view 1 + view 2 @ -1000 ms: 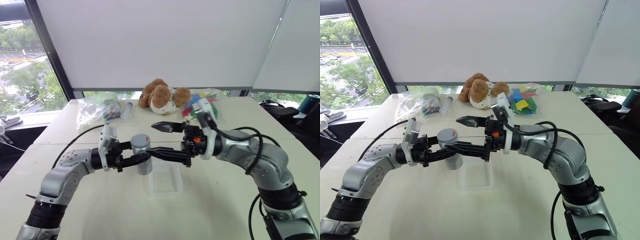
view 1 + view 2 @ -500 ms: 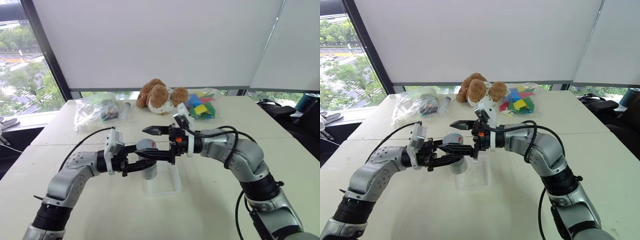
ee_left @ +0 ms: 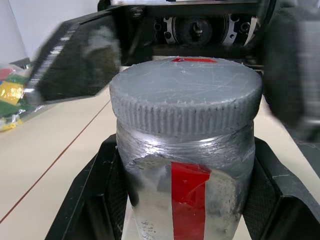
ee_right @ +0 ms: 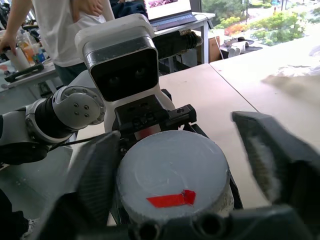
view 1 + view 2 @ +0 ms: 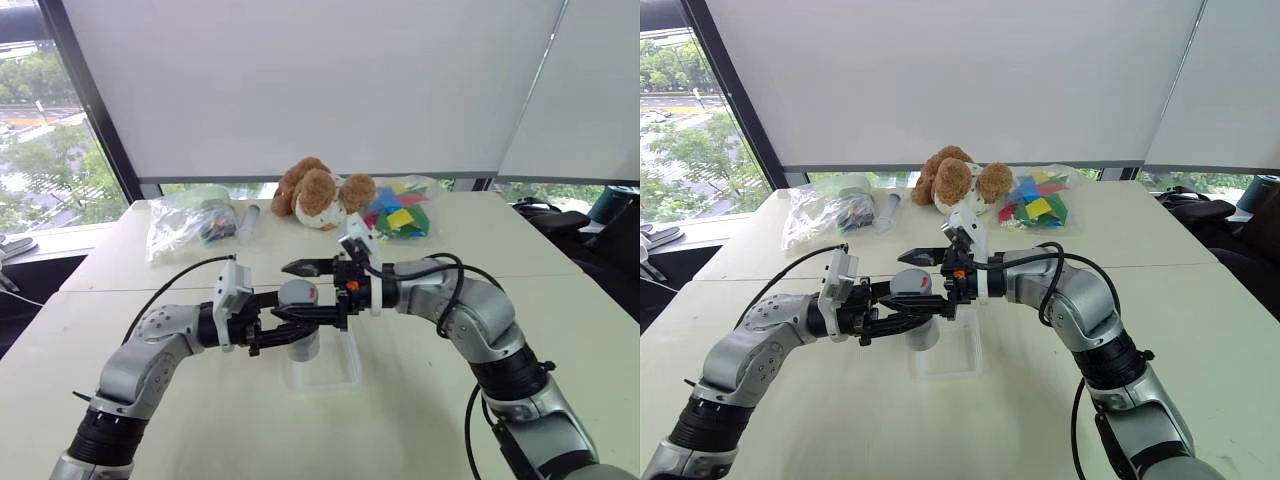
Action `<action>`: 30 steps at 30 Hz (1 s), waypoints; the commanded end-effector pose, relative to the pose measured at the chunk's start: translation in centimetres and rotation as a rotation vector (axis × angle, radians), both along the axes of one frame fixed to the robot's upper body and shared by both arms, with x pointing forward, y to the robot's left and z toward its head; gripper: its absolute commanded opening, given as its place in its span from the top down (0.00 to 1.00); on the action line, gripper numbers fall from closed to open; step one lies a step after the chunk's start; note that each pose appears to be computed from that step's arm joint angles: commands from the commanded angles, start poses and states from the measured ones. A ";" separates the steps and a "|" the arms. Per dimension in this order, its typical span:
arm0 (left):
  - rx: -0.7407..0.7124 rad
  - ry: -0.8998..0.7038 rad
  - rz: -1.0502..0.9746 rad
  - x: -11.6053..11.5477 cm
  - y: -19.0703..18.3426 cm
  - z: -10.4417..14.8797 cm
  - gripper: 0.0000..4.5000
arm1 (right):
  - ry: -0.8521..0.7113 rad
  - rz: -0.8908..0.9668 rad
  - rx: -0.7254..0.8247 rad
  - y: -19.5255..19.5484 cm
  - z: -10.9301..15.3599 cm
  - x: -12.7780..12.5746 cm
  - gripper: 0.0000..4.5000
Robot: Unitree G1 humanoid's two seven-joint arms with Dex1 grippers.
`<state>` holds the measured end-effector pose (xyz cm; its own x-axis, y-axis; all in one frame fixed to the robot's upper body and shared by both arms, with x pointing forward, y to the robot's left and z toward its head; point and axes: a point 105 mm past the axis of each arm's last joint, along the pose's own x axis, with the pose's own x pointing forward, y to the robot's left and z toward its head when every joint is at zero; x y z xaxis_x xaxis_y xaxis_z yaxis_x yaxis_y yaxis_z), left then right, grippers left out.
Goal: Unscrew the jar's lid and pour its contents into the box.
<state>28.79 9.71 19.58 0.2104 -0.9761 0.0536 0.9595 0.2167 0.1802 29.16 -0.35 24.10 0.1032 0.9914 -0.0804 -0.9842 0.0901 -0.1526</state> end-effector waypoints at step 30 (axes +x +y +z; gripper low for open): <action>0.013 -0.107 -0.172 -2.3 -0.7 1.8 0.49 | -0.153 0.301 0.106 -3.7 4.7 -2.1 0.01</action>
